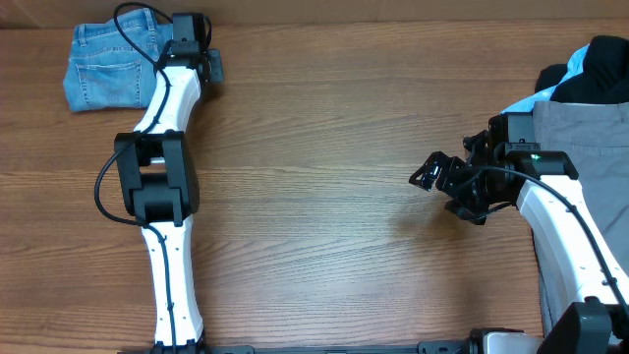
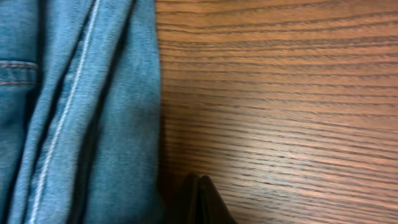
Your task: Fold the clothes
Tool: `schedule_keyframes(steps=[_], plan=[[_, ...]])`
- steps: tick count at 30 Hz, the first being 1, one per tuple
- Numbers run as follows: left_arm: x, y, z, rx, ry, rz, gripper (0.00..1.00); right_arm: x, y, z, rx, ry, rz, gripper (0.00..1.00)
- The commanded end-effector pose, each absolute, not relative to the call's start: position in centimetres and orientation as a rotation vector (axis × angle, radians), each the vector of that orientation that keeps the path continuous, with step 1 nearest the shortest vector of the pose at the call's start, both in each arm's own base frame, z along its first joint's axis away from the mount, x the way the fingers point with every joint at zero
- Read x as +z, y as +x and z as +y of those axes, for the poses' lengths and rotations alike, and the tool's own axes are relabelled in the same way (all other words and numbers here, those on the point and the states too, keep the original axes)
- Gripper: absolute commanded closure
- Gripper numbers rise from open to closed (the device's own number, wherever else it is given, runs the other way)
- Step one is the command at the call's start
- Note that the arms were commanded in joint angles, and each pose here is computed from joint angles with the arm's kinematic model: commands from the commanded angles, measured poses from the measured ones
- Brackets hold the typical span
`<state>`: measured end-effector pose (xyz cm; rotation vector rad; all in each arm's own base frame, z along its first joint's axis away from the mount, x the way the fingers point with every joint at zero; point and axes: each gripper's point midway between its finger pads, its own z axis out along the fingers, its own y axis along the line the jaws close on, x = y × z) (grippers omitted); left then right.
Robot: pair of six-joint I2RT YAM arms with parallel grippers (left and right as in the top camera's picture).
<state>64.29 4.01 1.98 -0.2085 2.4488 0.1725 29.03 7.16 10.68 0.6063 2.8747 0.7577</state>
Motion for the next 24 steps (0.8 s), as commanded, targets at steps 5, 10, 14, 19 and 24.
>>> schedule_keyframes(steps=[5,10,14,19,24], plan=[[0.9,63.6,7.8,0.274,-0.254,2.465,0.96,10.8,29.1,7.1,0.746,0.595,2.882,0.0],[0.9,63.3,9.6,0.281,-0.287,2.467,0.96,10.7,29.0,7.1,0.746,0.596,2.884,0.0],[0.9,63.2,10.7,0.288,-0.311,2.464,0.96,10.7,29.0,7.1,0.746,0.597,2.884,0.0],[1.1,63.2,11.6,0.267,-0.397,2.437,0.96,10.7,29.0,7.1,0.747,0.598,2.884,0.0],[1.3,63.4,11.9,0.266,-0.436,2.414,0.96,10.7,28.8,7.1,0.747,0.607,2.891,0.0]])
